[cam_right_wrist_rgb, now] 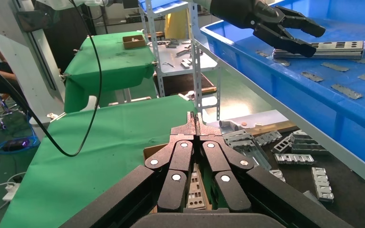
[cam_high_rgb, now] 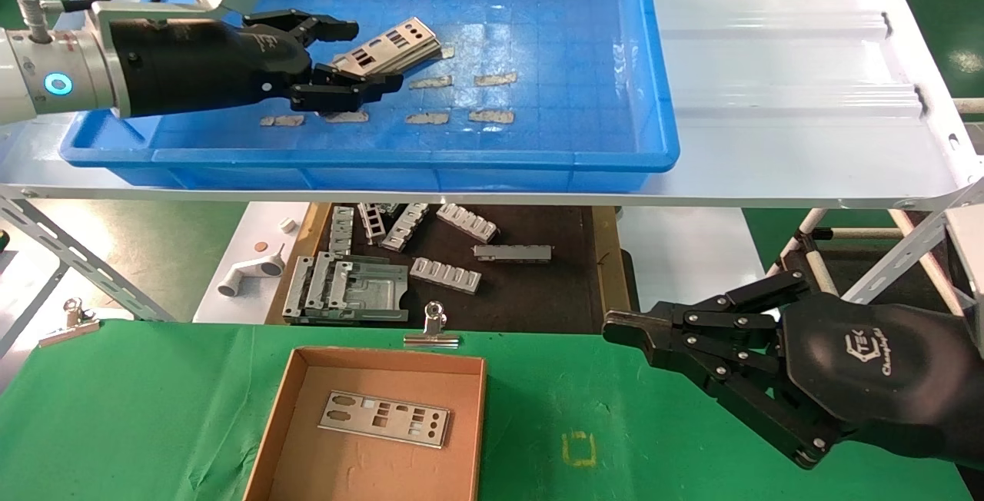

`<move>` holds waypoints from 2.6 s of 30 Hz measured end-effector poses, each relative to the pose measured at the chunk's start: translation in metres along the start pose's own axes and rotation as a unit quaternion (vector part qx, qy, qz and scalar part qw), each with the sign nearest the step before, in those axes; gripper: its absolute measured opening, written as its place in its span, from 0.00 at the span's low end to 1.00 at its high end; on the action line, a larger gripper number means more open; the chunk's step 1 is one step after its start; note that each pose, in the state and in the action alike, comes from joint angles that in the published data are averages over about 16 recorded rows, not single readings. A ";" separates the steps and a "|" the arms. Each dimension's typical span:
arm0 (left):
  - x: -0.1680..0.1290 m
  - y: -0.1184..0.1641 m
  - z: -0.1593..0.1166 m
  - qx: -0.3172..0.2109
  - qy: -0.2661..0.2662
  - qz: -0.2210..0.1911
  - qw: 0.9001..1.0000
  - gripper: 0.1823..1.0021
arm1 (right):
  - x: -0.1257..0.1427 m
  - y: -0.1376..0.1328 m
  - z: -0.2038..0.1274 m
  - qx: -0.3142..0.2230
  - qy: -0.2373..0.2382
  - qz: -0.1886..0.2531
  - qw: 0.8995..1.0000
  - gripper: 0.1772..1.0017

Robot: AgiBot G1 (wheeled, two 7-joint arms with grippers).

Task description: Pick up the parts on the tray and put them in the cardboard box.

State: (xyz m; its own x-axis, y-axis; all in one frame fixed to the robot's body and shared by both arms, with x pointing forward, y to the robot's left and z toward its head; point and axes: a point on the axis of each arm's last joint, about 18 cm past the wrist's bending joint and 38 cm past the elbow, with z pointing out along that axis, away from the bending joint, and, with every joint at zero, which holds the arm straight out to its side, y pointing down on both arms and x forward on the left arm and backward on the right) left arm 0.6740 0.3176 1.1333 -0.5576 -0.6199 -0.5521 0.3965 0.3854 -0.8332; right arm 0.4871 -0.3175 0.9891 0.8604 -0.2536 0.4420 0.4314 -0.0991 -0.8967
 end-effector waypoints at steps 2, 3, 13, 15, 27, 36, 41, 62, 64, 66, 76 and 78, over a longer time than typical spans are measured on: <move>0.000 0.001 0.001 -0.001 -0.001 -0.001 1.000 0.80 | 0.000 0.000 0.000 0.000 0.000 0.000 1.000 0.02; 0.000 0.002 0.001 -0.002 -0.002 -0.002 1.000 0.81 | 0.000 0.000 0.000 0.000 0.000 0.000 1.000 0.02; -0.002 0.004 0.002 -0.003 -0.008 -0.004 1.000 0.73 | 0.000 0.000 0.000 0.000 0.000 0.000 1.000 0.02; -0.002 0.004 0.001 -0.003 -0.009 -0.004 1.000 0.69 | 0.000 0.000 0.000 0.000 0.000 0.000 1.000 0.02; -0.004 0.002 -0.002 0.000 -0.011 0.000 1.000 0.41 | 0.000 0.000 0.000 0.000 0.000 0.000 1.000 0.02; -0.005 -0.002 -0.006 0.010 -0.011 0.006 1.000 0.31 | 0.000 0.000 0.000 0.000 0.000 0.000 1.000 0.02; -0.007 -0.013 -0.014 0.028 -0.008 0.018 0.999 0.30 | 0.000 0.000 0.000 0.000 0.000 0.000 1.000 0.02; 0.034 -0.049 -0.083 0.078 0.120 0.187 0.972 0.30 | 0.000 0.000 0.000 0.000 0.000 0.000 1.000 0.02; 0.045 -0.045 -0.089 0.073 0.136 0.201 0.967 0.30 | 0.000 0.000 0.000 0.000 0.000 0.000 1.000 0.02; 0.058 -0.038 -0.094 0.066 0.155 0.211 0.963 0.30 | 0.000 0.000 0.000 0.000 0.000 0.000 1.000 0.02; 0.127 0.041 -0.095 -0.024 0.232 0.218 0.948 0.30 | 0.000 0.000 0.000 0.000 0.000 0.000 1.000 0.02; 0.137 0.062 -0.090 -0.046 0.235 0.217 0.946 0.30 | 0.000 0.000 0.000 0.000 0.000 0.000 1.000 0.02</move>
State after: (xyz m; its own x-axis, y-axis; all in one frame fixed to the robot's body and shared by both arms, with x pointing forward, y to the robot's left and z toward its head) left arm 0.5565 0.3178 1.0030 -0.6276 -0.0253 -0.7781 0.6096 0.6057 -0.5114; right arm 0.4871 -0.3175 0.9891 0.8604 -0.2536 0.4420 0.4314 -0.0991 -0.8967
